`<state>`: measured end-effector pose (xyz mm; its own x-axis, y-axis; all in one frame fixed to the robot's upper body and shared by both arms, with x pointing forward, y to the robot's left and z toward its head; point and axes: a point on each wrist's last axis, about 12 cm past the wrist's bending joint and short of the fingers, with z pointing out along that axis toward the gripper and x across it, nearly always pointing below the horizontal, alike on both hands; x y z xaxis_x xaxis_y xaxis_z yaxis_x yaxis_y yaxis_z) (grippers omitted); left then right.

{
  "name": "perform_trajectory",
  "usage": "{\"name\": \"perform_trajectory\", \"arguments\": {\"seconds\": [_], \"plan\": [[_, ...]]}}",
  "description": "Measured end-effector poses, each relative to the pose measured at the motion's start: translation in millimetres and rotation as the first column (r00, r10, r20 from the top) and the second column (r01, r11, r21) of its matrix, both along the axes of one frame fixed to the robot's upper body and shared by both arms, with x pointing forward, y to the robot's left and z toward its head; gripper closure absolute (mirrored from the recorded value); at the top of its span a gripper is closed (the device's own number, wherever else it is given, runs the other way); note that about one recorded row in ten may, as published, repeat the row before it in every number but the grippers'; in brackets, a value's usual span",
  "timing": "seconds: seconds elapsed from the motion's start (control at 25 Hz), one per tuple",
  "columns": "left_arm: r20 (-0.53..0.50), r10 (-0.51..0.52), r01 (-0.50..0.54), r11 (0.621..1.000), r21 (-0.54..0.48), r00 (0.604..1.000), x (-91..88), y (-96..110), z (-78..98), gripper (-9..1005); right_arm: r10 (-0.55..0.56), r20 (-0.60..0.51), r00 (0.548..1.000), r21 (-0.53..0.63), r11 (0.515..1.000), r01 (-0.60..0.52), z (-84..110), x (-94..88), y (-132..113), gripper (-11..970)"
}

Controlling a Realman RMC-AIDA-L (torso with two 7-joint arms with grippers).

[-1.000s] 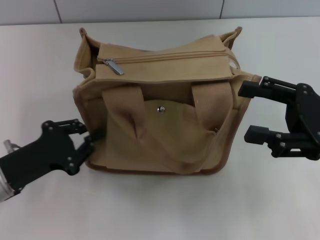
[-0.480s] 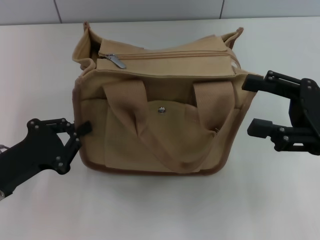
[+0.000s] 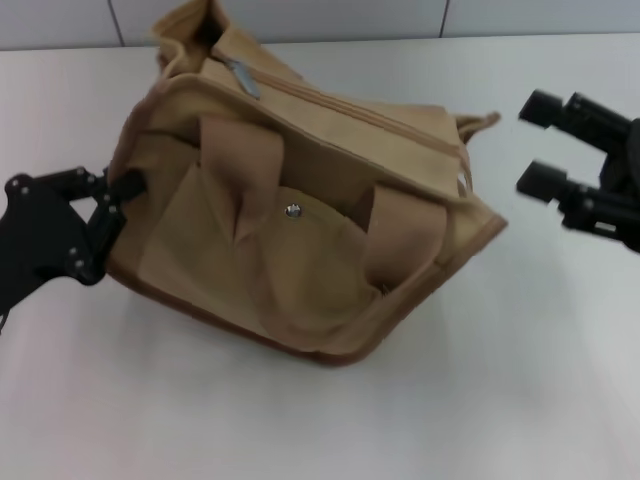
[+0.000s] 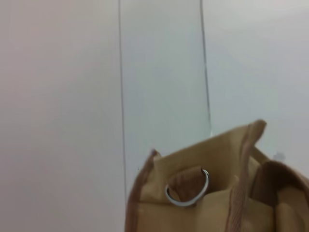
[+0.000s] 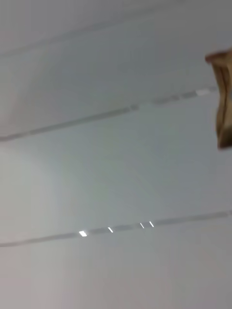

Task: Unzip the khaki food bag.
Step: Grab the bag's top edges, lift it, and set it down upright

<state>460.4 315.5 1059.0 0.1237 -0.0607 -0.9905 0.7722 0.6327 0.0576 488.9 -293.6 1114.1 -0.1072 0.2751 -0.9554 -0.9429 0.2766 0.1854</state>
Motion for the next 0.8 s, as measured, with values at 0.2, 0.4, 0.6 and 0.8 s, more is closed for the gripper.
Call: {"name": "perform_trajectory", "arguments": {"seconds": [0.2,0.4,0.6,0.8], "plan": [[0.095,-0.055,0.060,0.997,-0.046,0.994,8.5,-7,16.0,949,-0.108,-0.002,0.994,0.085,0.991,0.108,-7.2,-1.4,-4,121],[0.184,-0.169,0.178,0.983,-0.036,0.968,14.1,-23,26.5,949,-0.162,-0.014,0.987,0.155,0.975,0.162,-14.9,2.1,6,121],[0.172,-0.230,0.232,0.973,0.005,0.958,18.8,-36,23.4,949,-0.166,-0.039,0.985,0.155,0.973,0.170,-21.3,6.0,16,120],[0.170,-0.224,0.225,0.974,0.012,0.960,18.6,-37,21.3,949,-0.142,-0.059,0.988,0.155,0.977,0.149,-23.7,2.8,19,120]]}}
